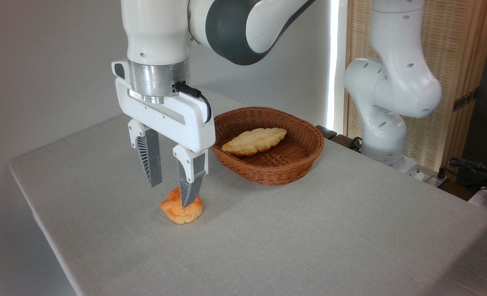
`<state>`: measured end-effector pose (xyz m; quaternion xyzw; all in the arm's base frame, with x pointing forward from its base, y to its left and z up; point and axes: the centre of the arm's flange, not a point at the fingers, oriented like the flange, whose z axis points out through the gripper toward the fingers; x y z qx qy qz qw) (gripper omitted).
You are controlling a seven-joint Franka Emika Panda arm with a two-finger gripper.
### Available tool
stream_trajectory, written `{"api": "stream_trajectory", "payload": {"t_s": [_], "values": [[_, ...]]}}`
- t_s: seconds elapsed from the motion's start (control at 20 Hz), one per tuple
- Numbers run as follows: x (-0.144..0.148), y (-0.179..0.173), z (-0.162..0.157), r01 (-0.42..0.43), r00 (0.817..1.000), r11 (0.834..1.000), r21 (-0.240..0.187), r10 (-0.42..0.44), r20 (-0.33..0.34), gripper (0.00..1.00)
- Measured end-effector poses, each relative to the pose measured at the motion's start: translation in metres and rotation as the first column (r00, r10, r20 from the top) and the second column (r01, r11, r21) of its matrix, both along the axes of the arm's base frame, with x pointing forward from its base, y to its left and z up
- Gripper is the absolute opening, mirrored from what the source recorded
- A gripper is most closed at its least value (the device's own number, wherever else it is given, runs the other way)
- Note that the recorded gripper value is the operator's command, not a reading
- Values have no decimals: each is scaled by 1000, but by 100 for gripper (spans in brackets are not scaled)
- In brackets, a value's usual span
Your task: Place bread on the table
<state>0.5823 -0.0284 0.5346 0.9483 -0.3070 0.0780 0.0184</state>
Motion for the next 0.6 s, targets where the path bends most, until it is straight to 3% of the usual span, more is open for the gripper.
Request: {"api": "stream_trajectory", "payload": {"t_s": [0.25,0.35,0.6], "values": [[-9,-19,1,38,998,999,0,-38,-43,100],[-23,-33,6,71,994,997,-1,-71,-89,100],[-70,-69,12,182,964,983,-4,-180,-194,100]]}}
